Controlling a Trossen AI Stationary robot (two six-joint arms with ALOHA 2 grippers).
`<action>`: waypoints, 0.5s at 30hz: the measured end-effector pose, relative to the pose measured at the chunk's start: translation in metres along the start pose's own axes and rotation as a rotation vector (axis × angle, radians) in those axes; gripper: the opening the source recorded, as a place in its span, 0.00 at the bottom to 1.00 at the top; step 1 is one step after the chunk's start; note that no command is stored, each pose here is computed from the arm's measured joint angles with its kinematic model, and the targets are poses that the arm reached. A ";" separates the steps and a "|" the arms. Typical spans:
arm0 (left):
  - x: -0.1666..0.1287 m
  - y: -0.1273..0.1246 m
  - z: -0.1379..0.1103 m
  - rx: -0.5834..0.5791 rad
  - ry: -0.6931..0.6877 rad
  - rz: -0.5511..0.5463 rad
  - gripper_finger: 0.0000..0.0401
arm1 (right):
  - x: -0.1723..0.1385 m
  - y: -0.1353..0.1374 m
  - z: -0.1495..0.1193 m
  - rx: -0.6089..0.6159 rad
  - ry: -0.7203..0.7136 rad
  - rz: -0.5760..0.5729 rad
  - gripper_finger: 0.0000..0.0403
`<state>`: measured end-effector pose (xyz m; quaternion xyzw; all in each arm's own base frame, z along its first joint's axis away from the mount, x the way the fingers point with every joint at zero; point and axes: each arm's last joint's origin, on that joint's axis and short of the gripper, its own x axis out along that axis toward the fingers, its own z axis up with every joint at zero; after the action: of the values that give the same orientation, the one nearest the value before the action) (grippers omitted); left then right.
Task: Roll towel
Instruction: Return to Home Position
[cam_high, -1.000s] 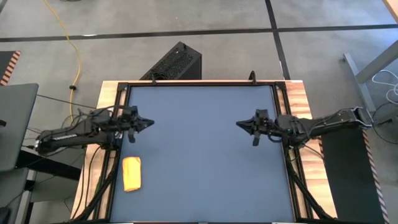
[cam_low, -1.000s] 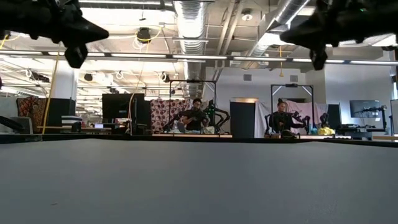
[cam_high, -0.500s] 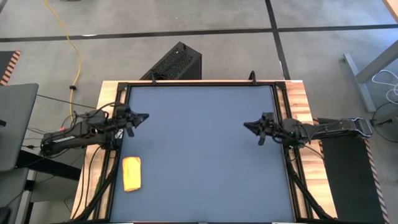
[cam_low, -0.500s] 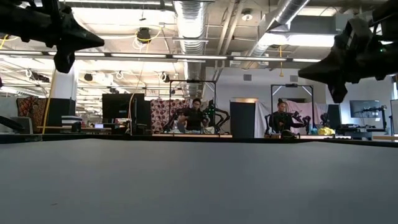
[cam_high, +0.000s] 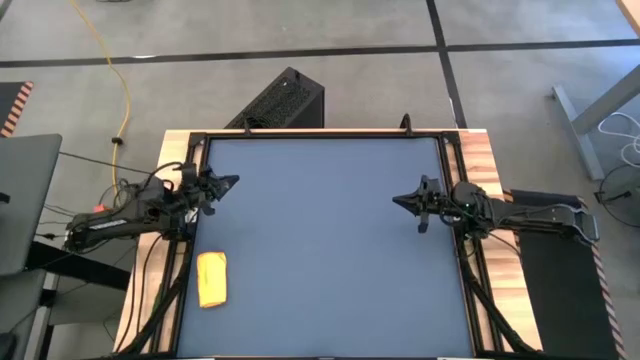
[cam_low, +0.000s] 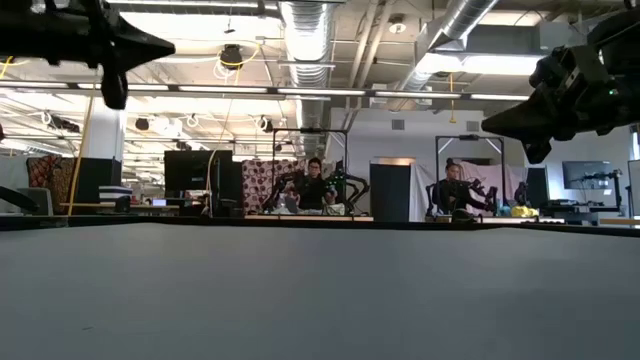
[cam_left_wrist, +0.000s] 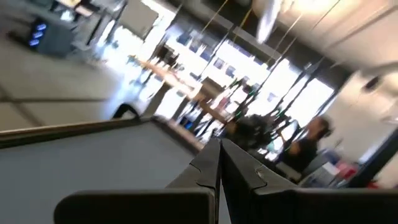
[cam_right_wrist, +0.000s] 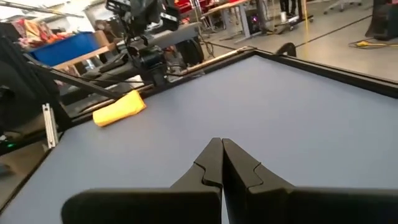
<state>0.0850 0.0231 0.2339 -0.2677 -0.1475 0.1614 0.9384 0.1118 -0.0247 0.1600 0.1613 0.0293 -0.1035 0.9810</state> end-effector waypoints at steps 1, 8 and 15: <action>0.001 0.003 -0.006 -0.012 -0.027 -0.026 0.00 | 0.000 -0.002 0.001 -0.003 -0.002 0.010 0.05; 0.002 0.020 -0.037 -0.033 -0.006 -0.083 0.00 | -0.002 -0.009 0.007 -0.003 -0.002 0.118 0.05; 0.002 0.031 -0.053 0.044 0.128 0.031 0.00 | -0.002 -0.012 0.001 0.014 0.061 0.113 0.05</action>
<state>0.0988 0.0247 0.1746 -0.2590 -0.0796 0.1616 0.9489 0.1076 -0.0358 0.1574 0.1725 0.0491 -0.0434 0.9828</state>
